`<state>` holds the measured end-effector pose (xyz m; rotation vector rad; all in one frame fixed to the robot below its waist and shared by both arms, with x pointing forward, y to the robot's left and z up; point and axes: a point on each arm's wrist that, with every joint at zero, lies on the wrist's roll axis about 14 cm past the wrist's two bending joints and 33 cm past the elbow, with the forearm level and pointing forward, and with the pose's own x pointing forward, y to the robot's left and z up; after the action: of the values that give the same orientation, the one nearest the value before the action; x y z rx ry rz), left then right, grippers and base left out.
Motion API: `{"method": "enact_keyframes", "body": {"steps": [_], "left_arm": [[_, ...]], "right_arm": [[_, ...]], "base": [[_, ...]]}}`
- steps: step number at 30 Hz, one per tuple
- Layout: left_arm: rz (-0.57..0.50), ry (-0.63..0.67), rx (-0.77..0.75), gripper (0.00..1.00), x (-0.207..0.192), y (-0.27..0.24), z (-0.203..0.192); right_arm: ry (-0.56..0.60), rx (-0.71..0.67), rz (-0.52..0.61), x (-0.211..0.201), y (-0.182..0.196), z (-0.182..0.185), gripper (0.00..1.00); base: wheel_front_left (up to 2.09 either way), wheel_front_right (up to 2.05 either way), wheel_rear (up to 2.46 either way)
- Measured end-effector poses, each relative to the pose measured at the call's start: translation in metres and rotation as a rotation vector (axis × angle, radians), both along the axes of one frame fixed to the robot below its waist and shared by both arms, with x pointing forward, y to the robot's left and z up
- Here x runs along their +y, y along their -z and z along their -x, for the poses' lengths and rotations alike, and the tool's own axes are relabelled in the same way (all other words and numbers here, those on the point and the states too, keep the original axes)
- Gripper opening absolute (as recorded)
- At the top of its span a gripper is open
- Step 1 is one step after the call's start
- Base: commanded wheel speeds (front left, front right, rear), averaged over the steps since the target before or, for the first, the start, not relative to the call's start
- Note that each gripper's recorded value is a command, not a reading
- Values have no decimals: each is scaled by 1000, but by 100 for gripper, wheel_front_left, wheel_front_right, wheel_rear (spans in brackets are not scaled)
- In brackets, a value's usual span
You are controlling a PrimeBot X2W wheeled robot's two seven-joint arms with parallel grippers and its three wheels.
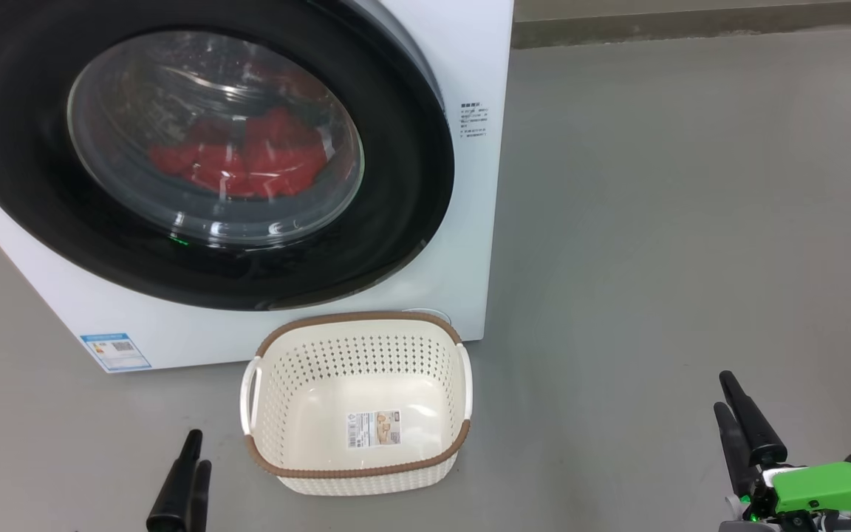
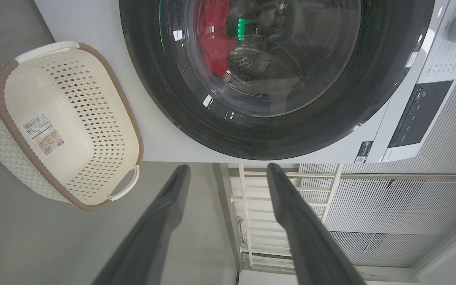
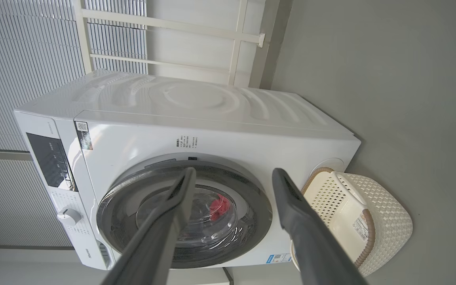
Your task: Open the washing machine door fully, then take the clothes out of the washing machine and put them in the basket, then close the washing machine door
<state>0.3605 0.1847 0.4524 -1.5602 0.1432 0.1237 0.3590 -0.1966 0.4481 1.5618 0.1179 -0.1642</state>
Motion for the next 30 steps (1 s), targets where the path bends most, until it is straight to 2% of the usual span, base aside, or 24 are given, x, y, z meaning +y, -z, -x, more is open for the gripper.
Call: {"method": "enact_keyframes", "body": {"steps": [4,30], "left_arm": [[-30,-1,-1,100,1,-1,0],[-442,33,-23,100,8,-10,2]], "right_arm": [[-5,3,36,0,0,0,100],[-82,17,382,7,1,1,100]], "base": [[0,0,0],[0,0,0]]}}
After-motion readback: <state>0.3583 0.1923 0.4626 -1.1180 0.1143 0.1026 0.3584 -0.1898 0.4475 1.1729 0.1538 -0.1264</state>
